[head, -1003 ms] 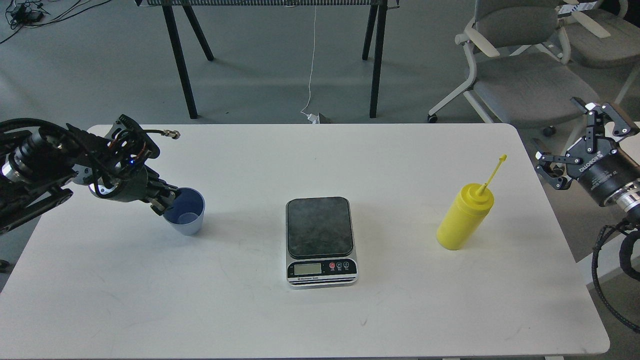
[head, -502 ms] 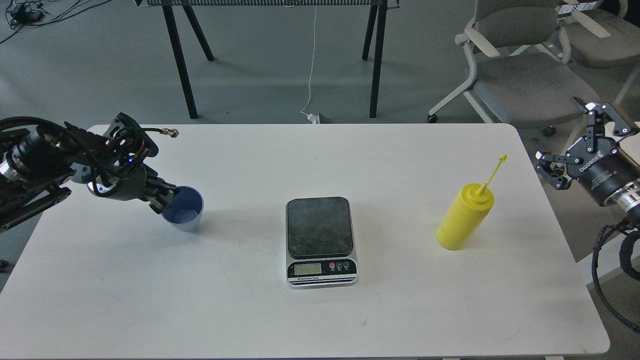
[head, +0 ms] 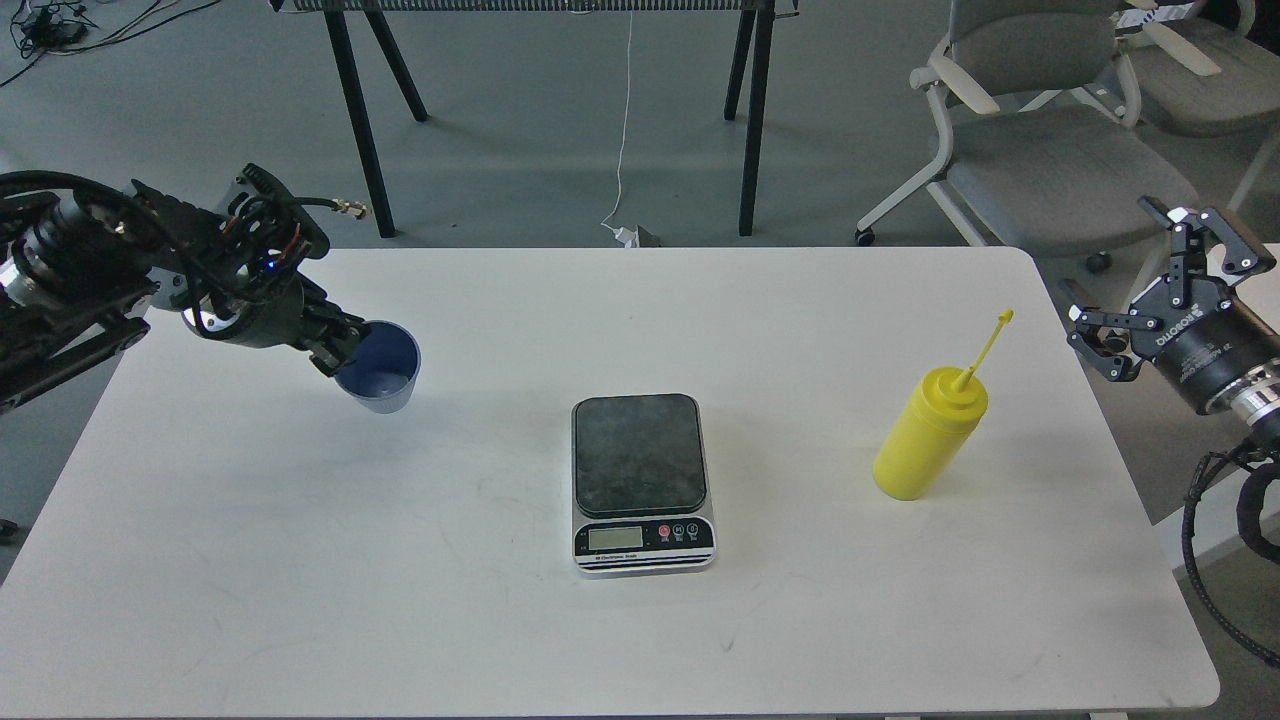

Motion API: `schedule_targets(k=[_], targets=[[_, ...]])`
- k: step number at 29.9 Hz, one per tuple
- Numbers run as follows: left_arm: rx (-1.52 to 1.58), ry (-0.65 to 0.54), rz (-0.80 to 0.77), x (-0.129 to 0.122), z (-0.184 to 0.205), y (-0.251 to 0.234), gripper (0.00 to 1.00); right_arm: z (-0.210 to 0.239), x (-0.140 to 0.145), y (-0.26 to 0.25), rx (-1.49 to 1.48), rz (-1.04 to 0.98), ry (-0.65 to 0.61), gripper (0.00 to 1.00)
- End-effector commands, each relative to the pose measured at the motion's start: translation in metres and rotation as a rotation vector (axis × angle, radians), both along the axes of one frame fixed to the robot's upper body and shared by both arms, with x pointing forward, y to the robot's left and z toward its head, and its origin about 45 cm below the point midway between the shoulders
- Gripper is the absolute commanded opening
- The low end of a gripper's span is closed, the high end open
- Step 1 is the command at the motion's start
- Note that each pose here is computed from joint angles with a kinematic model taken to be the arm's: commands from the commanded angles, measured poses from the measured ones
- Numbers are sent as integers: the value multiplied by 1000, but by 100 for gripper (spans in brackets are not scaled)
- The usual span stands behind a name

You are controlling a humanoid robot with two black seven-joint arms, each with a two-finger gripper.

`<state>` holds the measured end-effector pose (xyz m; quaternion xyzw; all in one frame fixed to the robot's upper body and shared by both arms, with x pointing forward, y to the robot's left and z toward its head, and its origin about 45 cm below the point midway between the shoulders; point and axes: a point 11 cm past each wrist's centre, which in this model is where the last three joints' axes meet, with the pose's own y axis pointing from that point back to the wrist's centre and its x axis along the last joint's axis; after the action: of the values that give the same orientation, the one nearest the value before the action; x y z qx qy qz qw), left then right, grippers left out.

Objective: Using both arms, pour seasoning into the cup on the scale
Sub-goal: 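Lift the cup with the left gripper and carry it over the scale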

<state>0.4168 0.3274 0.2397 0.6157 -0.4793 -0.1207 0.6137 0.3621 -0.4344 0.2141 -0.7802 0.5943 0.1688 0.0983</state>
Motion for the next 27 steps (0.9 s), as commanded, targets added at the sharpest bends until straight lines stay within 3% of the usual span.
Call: schedule_targets(k=[1, 13, 27], targets=[[-14, -8, -54, 4, 7, -27, 0, -1, 0, 2, 6, 1, -1, 99], [-67, -44, -257, 14, 23, -127, 0, -5, 0, 4, 13, 0, 6, 99], [-122, -20, -424, -7, 22, -200, 0, -11, -2, -2, 5, -17, 20, 99]])
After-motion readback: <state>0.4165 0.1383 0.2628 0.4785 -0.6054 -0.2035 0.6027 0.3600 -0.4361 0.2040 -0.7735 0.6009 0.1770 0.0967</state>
